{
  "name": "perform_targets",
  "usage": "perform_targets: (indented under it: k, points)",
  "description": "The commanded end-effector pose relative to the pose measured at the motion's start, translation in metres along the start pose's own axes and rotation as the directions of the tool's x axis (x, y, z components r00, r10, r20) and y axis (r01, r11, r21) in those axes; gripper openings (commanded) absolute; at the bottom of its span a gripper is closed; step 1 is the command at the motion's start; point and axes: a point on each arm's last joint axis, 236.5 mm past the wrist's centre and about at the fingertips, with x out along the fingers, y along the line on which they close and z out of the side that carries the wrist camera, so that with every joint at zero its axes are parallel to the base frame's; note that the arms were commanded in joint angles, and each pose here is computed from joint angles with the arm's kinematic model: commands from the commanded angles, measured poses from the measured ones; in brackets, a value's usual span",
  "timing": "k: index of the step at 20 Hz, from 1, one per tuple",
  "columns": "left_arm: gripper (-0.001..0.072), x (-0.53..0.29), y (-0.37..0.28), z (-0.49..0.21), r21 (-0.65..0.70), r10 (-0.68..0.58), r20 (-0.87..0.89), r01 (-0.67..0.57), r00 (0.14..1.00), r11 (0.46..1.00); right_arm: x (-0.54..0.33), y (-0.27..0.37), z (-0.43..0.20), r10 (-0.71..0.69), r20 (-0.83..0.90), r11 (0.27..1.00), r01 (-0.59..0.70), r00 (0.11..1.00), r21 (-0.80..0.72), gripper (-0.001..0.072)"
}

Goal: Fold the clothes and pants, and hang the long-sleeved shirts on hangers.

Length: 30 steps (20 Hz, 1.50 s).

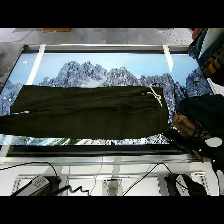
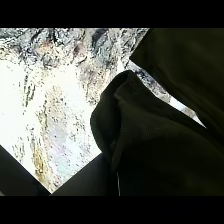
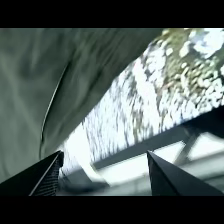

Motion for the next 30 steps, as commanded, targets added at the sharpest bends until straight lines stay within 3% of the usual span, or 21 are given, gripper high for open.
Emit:
perform_targets:
  k: [1, 7, 10, 12, 14, 19, 25, 28, 30]
  points:
    - [0.0018, 0.000, -0.001, 0.001, -0.009, -0.003, 0.003, 0.003, 1.000, 1.000, 0.011, -0.010, 0.036, 0.008, 0.189, 0.987, -0.038, 0.982, 0.158, 0.0590]
    - [0.0018, 0.000, -0.002, 0.001, -0.014, -0.008, 0.004, 0.008, 1.000, 1.000, 0.040, -0.030, 0.044, -0.018, 0.166, 0.951, -0.034, 0.986, 0.306, 0.0540]
    - [0.0018, 0.000, -0.003, 0.000, -0.014, -0.011, -0.003, 0.011, 1.000, 1.000, 0.051, -0.022, 0.041, -0.009, 0.139, 0.961, -0.030, 0.990, 0.275, 0.0336]
    - [0.0018, 0.000, -0.003, -0.001, -0.014, -0.011, -0.003, 0.011, 1.000, 1.000, 0.053, -0.016, 0.049, -0.015, 0.170, 0.971, -0.026, 0.985, 0.237, 0.0309]
    - [0.0018, 0.000, -0.004, -0.005, -0.014, -0.018, -0.021, 0.018, 1.000, 1.000, 0.051, -0.008, 0.053, -0.003, 0.176, 0.978, -0.034, 0.984, 0.208, 0.0038]
    - [0.0017, -0.008, -0.004, -0.015, 0.012, -0.011, -0.067, 0.012, 0.998, 1.000, 0.024, 0.014, 0.045, -0.002, 0.111, 1.000, -0.001, 0.994, 0.024, 0.0030]
    - [0.0017, -0.039, 0.012, 0.000, 0.014, 0.053, 0.005, -0.053, 0.999, 0.998, -0.059, -0.029, 0.054, -0.217, 0.300, 0.976, 0.209, 0.929, 0.060, 0.0030]
    - [0.0016, -0.050, 0.019, 0.003, 0.004, 0.070, 0.023, -0.070, 0.997, 0.998, -0.097, -0.034, 0.048, -0.226, 0.382, 0.974, 0.197, 0.896, 0.114, 0.0029]
    - [0.0016, -0.050, 0.019, 0.004, 0.004, 0.071, 0.029, -0.071, 0.997, 0.997, -0.106, -0.013, 0.042, -0.153, 0.418, 0.988, 0.126, 0.896, 0.092, 0.0029]
